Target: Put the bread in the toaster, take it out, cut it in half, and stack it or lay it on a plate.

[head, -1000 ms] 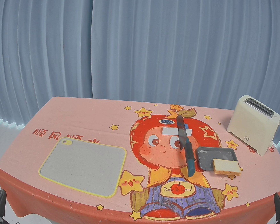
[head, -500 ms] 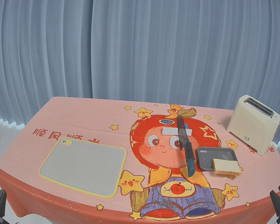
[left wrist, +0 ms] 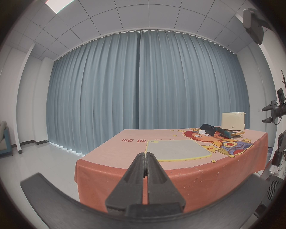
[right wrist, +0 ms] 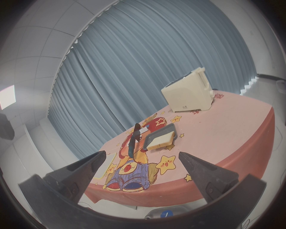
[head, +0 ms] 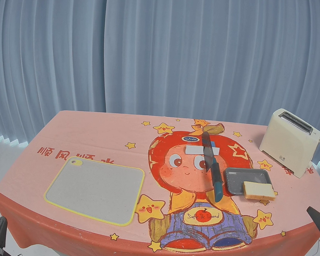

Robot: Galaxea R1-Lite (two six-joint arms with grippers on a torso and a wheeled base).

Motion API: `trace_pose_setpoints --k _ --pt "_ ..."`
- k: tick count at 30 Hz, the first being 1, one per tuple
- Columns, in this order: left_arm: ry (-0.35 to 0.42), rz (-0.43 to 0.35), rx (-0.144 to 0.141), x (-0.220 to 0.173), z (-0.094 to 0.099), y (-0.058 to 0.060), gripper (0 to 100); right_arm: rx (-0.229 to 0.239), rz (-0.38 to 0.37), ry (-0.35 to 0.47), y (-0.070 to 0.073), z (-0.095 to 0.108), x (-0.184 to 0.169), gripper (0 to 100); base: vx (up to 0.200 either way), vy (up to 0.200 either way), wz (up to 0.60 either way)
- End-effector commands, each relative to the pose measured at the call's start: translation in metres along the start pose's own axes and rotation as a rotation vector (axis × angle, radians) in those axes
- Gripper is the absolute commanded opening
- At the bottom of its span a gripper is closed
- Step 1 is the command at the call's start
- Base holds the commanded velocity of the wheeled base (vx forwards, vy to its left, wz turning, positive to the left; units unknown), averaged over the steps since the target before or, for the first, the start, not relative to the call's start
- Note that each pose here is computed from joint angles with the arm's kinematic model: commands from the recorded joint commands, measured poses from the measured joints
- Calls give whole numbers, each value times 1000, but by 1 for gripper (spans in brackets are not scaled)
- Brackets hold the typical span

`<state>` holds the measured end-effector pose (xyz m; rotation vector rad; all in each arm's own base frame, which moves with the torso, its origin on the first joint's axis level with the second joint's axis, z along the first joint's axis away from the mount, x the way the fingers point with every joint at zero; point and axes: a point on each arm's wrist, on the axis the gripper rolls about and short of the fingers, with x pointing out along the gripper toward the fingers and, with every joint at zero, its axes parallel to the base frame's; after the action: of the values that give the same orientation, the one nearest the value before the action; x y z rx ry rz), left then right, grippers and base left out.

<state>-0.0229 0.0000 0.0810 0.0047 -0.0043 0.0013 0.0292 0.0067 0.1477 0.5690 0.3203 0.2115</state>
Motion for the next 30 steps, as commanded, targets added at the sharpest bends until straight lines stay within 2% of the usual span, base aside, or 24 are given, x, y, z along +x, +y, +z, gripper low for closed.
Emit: trace_pose_setpoints --k 1,4,10,19,25,30 --pt "1 0 0 0 -5 0 0 38 -14 64 1 5 11 100 0 0 0" --pt "1 0 0 0 -5 0 0 94 -17 121 1 6 19 100 0 0 0" --pt "1 2 0 0 -5 0 0 209 -12 149 5 14 37 100 0 0 0" --pt "1 0 0 0 -5 0 0 296 -57 200 3 18 61 100 0 0 0" --pt "1 0 0 0 -5 0 0 325 -91 239 0 17 72 100 0 0 0" --pt "1 0 0 0 -5 0 0 391 -109 276 1 17 81 100 0 0 0"
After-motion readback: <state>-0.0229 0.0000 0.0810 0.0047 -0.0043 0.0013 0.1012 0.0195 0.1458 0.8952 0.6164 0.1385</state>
